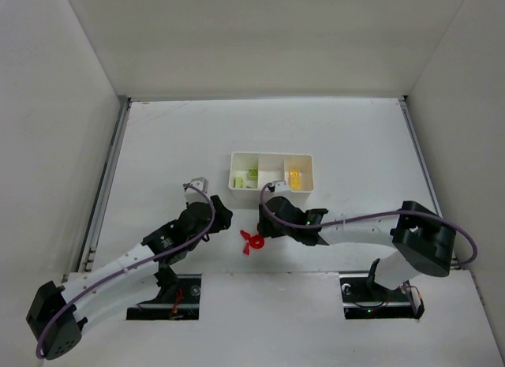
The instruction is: Sort the legos into containers by color
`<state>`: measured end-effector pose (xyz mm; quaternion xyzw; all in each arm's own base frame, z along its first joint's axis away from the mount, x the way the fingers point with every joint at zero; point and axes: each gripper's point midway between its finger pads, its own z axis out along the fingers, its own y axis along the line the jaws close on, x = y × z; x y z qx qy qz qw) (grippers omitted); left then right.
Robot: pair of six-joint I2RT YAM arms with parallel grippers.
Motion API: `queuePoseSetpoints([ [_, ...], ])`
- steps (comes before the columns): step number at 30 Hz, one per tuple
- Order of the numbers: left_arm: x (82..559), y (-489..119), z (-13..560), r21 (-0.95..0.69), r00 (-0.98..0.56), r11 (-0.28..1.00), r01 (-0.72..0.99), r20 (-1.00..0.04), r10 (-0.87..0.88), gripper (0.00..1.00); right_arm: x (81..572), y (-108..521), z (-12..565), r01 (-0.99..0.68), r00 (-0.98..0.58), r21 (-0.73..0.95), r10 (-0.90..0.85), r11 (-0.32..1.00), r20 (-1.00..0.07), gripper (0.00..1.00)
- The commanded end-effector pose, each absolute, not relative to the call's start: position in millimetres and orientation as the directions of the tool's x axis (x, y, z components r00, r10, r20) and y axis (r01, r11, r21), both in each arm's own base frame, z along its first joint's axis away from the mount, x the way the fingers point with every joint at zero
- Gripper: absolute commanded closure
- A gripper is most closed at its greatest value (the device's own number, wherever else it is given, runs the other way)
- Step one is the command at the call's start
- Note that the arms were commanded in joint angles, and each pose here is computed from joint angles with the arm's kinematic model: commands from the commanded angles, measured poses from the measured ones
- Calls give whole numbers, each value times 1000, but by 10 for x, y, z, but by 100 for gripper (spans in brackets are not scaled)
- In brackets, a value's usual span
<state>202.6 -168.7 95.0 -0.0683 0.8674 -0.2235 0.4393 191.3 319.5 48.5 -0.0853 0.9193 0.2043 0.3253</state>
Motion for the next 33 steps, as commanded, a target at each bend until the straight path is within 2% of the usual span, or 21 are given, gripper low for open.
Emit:
queuePoseSetpoints([
  [1, 2056, -1648, 979, -514, -580, 858, 7, -701, -415, 55, 2118, 3385, 641, -270, -736, 356, 47, 895, -676, 48],
  [8, 2031, -1644, 906, -501, -591, 865, 5, -699, -401, 54, 2185, 3474, 513, -270, -738, 318, 17, 909, -675, 57],
  [11, 2018, -1658, 901, -498, -594, 867, 15, -702, -393, 54, 2204, 3452, 492, -262, -735, 299, 11, 917, -678, 70],
  [14, 2003, -1664, 882, -496, -603, 868, 18, -698, -386, 54, 2241, 3446, 638, -260, -716, 306, 30, 916, -697, 76],
  [21, 1933, -1749, 751, -492, -678, 870, 12, -644, -355, 52, 2191, 3428, 1547, -336, -648, 429, 124, 839, -751, 77],
  [25, 1932, -1780, 679, -481, -706, 876, -27, -611, -357, 52, 2494, 3204, 2006, -330, -570, 436, 192, 837, -799, 76],
  [33, 1923, -1917, 639, -477, -726, 878, -34, -592, -350, 50, 3294, 2931, 1977, -227, -508, 346, 193, 910, -840, 75],
])
